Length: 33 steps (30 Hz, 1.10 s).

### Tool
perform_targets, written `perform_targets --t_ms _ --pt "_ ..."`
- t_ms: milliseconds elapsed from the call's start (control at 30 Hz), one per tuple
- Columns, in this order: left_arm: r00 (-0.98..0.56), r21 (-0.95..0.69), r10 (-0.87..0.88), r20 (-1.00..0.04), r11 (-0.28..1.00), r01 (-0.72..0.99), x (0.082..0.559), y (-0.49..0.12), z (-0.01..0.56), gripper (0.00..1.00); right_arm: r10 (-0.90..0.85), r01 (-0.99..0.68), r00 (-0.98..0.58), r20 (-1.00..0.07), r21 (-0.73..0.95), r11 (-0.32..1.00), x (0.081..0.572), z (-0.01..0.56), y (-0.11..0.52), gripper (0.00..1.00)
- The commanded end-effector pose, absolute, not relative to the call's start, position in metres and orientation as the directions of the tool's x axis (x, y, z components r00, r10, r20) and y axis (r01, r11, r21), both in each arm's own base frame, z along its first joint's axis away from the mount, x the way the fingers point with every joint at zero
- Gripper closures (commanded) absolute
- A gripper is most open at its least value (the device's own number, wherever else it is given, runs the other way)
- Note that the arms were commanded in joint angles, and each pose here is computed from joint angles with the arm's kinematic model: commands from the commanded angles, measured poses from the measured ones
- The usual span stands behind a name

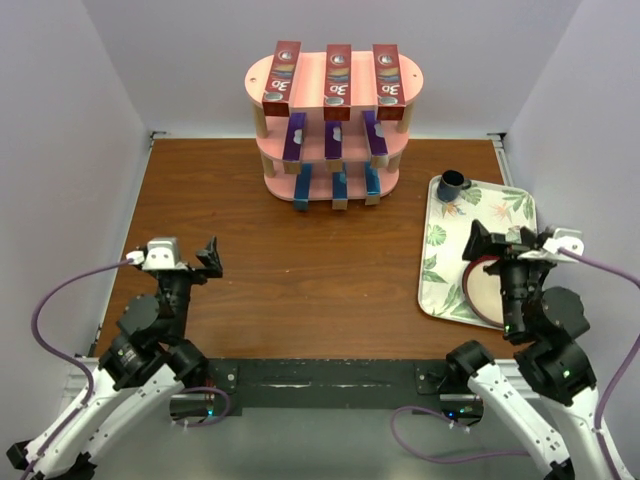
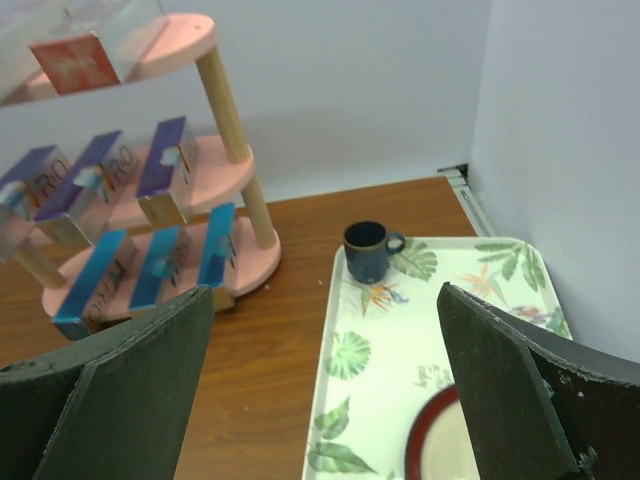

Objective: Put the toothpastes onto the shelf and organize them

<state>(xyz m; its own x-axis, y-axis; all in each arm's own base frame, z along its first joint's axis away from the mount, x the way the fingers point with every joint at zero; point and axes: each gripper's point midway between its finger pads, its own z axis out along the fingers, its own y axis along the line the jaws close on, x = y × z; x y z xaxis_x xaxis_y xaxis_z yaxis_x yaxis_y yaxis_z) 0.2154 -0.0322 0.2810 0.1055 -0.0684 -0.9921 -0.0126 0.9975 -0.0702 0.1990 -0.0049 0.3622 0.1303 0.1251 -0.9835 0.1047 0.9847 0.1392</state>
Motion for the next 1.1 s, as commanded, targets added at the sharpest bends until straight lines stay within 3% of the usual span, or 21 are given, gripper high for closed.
perform_targets --t_ms 0,200,633,1067 --pt "0.198 -0.136 -0.140 -0.970 0.990 0.035 0.208 -0.031 0.308 0.00 0.083 0.179 0.089 -0.993 0.098 0.979 0.187 0.331 -0.023 0.02" --pt "0.229 -0.148 -0.149 -0.962 0.989 0.019 0.205 -0.023 0.313 0.00 0.162 0.191 0.145 -0.976 0.188 0.963 0.180 0.319 -0.029 0.02" --pt "0.282 -0.213 -0.176 -0.943 0.971 -0.106 0.201 0.006 0.316 0.00 0.153 0.221 0.131 -0.979 0.180 0.959 0.178 0.311 -0.034 0.02" --pt "0.302 -0.223 -0.185 -0.935 0.970 -0.096 0.201 0.006 0.320 0.00 0.155 0.220 0.132 -0.979 0.181 0.958 0.178 0.311 -0.034 0.02"
